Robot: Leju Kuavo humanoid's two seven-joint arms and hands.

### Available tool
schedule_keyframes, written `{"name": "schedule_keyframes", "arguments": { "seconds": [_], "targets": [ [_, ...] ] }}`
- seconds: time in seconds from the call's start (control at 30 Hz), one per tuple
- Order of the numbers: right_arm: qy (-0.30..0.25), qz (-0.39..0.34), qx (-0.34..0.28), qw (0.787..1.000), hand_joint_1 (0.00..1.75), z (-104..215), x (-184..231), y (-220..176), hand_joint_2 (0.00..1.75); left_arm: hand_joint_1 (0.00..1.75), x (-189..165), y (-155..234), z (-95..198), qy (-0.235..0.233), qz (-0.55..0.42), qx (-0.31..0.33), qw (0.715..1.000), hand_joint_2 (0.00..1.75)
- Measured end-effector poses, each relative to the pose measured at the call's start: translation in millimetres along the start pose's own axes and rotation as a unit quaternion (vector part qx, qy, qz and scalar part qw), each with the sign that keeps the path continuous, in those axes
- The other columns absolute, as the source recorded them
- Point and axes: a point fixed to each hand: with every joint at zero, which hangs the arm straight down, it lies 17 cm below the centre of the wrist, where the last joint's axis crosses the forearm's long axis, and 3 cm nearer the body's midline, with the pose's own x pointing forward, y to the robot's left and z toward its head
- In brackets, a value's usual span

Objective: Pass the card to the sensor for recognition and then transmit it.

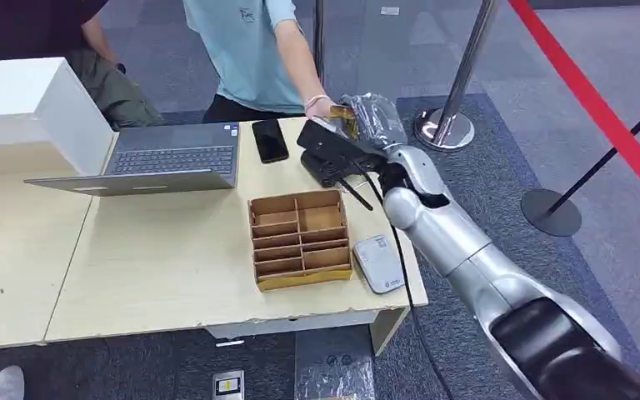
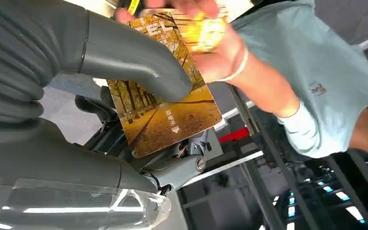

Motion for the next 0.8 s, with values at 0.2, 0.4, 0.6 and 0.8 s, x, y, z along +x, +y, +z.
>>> {"name": "schedule_keyframes", "arguments": {
  "seconds": [0.2,0.4,0.6,0.8],
  "targets": [
    [-0.013,0.012,0.0,1.0,0.0,0,10,10,1.75,0.0,0,0,0,0.0,0.001,0.0,1.0,1.75],
    [-0.02,0.02,0.007,1.0,0.0,3,16,24,1.75,0.0,-1,0,0,0.003,0.002,0.0,1.0,1.75],
    [-0.022,0.028,0.015,0.999,0.0,5,16,32,1.75,0.0,-1,0,0,0.004,0.003,-0.001,1.0,1.75],
    [-0.024,0.034,0.019,0.999,0.0,7,16,35,1.75,0.0,0,0,0,0.0,0.002,-0.001,1.0,1.75]
  ]
}}
